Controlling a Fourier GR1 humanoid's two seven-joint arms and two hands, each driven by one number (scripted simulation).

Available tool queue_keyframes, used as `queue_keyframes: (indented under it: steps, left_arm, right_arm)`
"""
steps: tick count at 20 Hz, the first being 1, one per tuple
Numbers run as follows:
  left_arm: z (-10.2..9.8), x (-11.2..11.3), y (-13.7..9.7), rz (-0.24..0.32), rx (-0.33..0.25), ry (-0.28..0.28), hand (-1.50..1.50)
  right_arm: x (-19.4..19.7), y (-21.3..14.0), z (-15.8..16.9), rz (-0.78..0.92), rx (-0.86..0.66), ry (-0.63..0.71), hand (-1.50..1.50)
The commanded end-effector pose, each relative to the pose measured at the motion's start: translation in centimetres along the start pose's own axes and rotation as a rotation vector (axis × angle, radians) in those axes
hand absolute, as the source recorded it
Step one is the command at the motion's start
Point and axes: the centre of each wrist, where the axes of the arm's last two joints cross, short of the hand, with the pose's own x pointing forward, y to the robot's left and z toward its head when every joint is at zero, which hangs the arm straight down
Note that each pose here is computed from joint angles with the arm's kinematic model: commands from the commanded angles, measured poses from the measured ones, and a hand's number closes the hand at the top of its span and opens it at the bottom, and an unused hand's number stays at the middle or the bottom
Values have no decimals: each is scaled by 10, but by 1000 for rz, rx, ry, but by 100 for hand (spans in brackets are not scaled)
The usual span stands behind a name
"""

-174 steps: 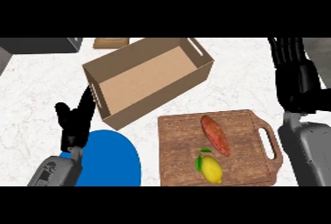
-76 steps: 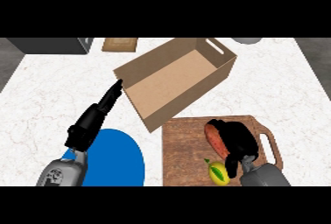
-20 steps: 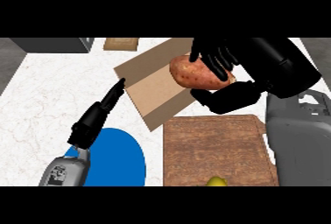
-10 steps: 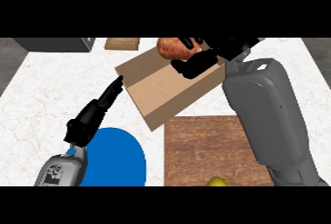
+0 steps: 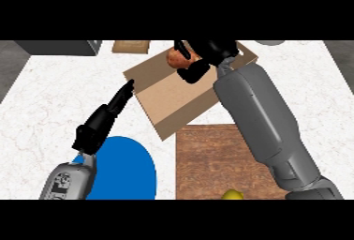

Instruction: Pick the sweet potato from the cutting board and place it in the cardboard box

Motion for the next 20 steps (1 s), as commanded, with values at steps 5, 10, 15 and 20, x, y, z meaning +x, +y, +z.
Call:
queue_keyframes:
  steps: [5,10,15,20]
  left_arm:
    - [-4,17,4,-20,-12,-14,0]
    - [-8,16,-6,2,-6,-1,0]
    - [-6,16,3,-4,-15,-10,0]
    - [9,-2,5,17,11,7,0]
  right_arm:
    - [-26,48,-11,-188,140,159,-150]
    - [-46,67,-5,-304,101,118,-150]
    - [-64,44,-2,-594,-146,123,-150]
    - [-96,1,5,-851,-254,119,-150]
